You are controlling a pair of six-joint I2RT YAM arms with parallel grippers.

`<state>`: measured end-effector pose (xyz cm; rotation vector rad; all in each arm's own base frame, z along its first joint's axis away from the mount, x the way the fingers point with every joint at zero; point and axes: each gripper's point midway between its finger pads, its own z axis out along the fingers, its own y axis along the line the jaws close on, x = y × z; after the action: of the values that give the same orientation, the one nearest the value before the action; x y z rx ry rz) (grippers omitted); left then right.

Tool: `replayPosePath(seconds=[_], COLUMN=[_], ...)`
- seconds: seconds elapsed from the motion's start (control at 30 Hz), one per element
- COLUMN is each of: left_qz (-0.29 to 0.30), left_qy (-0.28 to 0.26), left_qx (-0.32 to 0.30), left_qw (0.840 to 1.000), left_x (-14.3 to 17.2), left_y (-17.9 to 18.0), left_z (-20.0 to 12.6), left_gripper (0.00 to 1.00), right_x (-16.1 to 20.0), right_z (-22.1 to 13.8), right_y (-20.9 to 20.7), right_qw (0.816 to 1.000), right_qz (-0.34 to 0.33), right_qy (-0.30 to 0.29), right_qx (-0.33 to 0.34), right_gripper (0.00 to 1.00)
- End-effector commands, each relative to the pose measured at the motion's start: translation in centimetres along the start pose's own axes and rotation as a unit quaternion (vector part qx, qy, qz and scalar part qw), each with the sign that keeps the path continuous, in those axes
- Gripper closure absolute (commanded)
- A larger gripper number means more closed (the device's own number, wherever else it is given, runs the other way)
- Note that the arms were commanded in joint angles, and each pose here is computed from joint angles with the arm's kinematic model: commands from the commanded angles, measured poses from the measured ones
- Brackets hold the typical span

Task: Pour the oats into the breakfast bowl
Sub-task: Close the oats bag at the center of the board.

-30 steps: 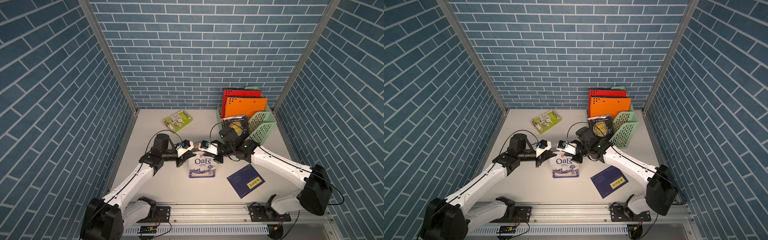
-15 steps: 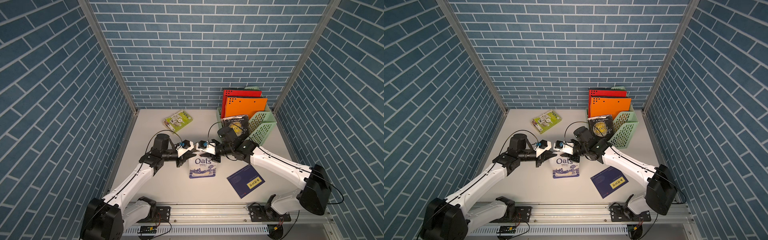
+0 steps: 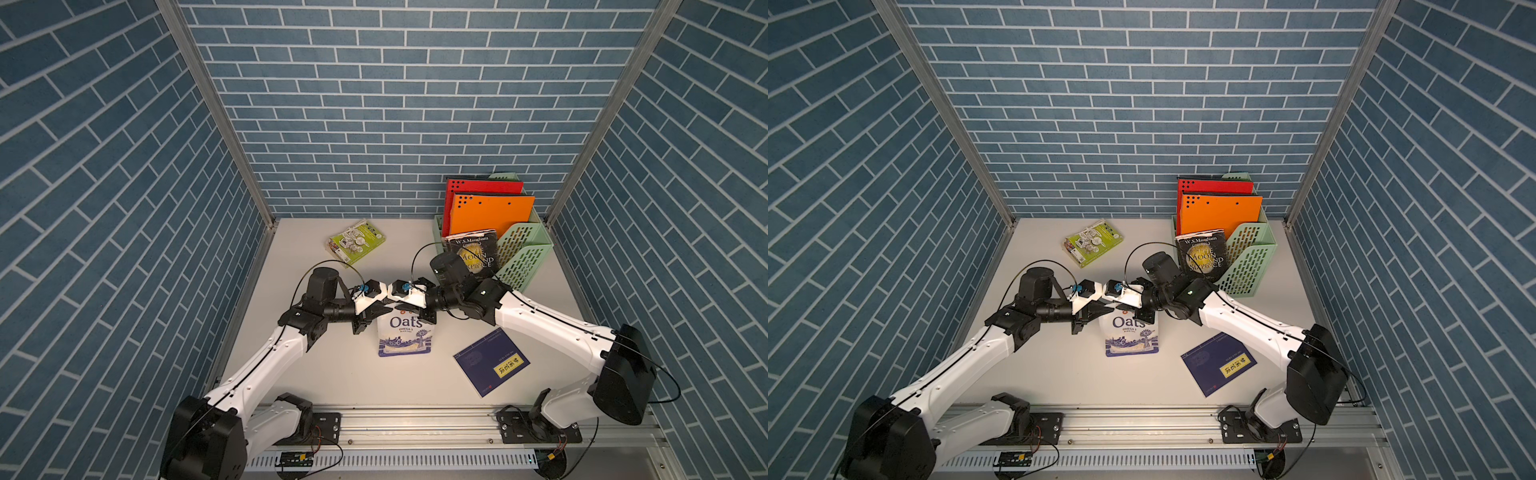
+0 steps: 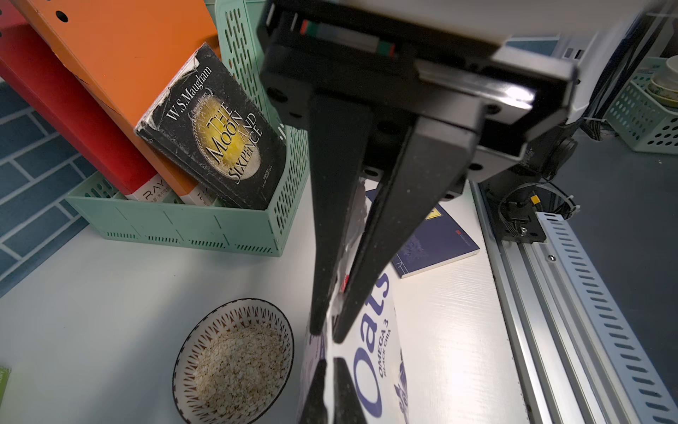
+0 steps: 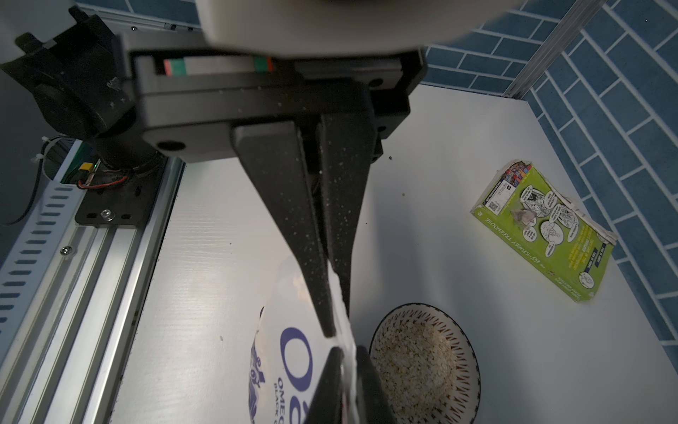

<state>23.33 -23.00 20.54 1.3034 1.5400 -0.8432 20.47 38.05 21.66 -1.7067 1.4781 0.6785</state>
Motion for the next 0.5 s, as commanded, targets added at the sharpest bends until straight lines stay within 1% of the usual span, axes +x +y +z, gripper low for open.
replayPosePath(seconds=[0.0, 0.2, 0.27, 0.3, 0.33, 0.4, 0.43, 0.47], left_qz=[0.022, 0.022, 0.021, 0.020, 0.019, 0.020, 0.021, 0.021], left_qy=[-0.023, -0.022, -0.021, -0.021, -0.021, -0.021, -0.021, -0.021], left_qx=[0.010, 0.010, 0.010, 0.010, 0.011, 0.010, 0.010, 0.010], left_qw=[0.999, 0.999, 1.000, 1.000, 1.000, 1.000, 0.999, 0.999], left_x=[-1.4, -1.3, -1.2, -1.2, -1.2, -1.2, -1.2, -1.2], left_y=[-0.4, -0.5, -0.5, -0.5, -0.5, -0.5, -0.5, -0.5], left_z=[-0.2, -0.2, -0.2, -0.1, -0.1, -0.2, -0.1, -0.2], left_gripper=[1.00, 1.00, 1.00, 1.00, 1.00, 1.00, 1.00, 1.00], right_x=[-0.3, 0.3, 0.8, 0.9, 1.1, 1.5, 1.8, 1.9], right_z=[0.3, -0.1, -0.6, -0.8, -1.0, -1.4, -1.5, -1.6], right_y=[-0.2, -0.1, -0.3, -0.3, -0.2, -0.3, -0.3, -0.4], right_qw=[1.000, 1.000, 1.000, 0.999, 0.999, 0.999, 0.999, 0.999], right_qz=[0.003, -0.004, -0.006, -0.007, -0.007, -0.005, -0.003, -0.002], right_qy=[0.001, 0.018, 0.028, 0.032, 0.036, 0.041, 0.046, 0.049], right_qx=[-0.001, 0.004, 0.013, 0.014, 0.015, 0.018, 0.017, 0.018], right_gripper=[0.99, 1.00, 0.88, 0.85, 0.84, 0.86, 0.90, 0.96])
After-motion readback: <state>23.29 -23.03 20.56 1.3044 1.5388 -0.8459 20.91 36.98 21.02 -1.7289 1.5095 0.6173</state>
